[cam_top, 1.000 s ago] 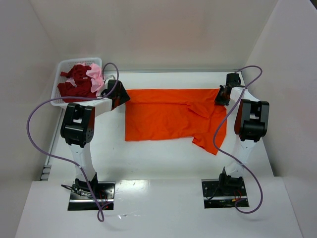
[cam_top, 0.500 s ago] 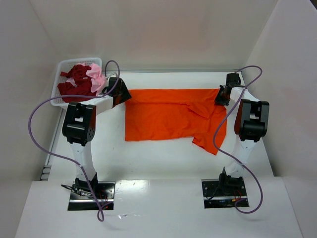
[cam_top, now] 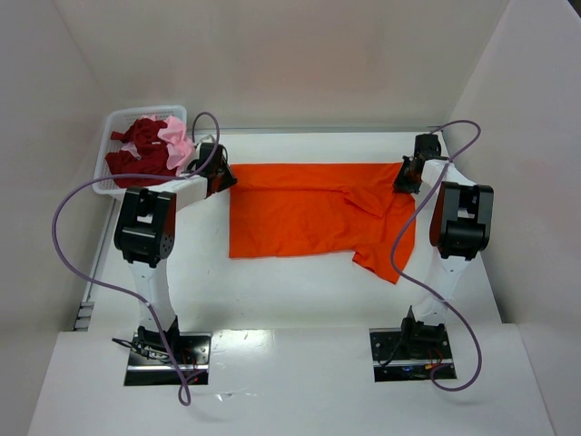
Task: Fold and stack the t-shirts
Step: Fold the flattened tshirt in 1/3 of the way
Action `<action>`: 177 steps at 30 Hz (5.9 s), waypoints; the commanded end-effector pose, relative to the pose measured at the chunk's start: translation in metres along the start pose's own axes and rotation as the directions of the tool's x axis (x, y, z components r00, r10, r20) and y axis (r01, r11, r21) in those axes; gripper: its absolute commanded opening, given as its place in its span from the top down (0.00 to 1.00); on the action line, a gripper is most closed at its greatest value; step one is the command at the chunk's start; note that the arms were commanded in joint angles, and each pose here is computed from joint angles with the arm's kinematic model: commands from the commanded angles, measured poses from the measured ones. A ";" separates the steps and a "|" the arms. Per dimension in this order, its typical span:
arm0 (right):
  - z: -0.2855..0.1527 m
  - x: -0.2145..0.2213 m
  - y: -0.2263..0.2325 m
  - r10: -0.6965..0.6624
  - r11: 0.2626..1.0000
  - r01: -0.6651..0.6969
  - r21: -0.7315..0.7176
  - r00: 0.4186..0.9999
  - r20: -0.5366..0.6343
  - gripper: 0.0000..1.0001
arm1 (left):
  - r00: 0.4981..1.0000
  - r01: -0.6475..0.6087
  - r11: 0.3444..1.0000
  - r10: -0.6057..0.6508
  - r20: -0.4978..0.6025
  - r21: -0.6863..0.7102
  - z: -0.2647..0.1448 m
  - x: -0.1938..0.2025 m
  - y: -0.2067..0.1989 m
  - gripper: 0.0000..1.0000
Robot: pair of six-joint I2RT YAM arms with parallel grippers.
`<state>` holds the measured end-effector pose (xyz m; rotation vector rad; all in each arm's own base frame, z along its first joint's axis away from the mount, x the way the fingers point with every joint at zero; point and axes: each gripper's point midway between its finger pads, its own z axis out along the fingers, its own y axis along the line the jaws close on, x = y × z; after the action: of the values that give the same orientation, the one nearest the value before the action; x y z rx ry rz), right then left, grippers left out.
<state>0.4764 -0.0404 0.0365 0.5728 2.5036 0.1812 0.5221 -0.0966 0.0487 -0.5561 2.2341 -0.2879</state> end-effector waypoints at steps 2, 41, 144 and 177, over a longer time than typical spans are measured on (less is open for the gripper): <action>-0.009 -0.015 0.003 -0.001 1.000 0.001 0.003 0.999 0.053 0.95 | 1.000 0.007 1.000 -0.007 -0.003 0.000 0.003 0.006 0.002 0.63; -0.021 -0.032 -0.018 0.030 0.998 -0.034 0.047 0.995 0.096 0.80 | 0.997 -0.053 0.998 0.055 -0.058 0.029 -0.004 0.018 0.002 0.87; 0.056 -0.109 0.027 -0.109 0.991 0.099 0.085 0.987 0.120 0.96 | 0.969 -0.223 0.956 0.239 0.062 -0.189 0.010 -0.070 -0.057 1.00; 0.069 -0.080 0.026 -0.121 0.986 0.113 0.126 0.991 0.059 0.96 | 0.976 -0.218 0.940 0.203 -0.084 -0.263 0.063 -0.026 -0.032 1.00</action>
<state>0.5903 -0.0667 0.0234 0.4966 2.4538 -0.0343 0.5933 -0.1155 0.0369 -0.4151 2.3703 0.1259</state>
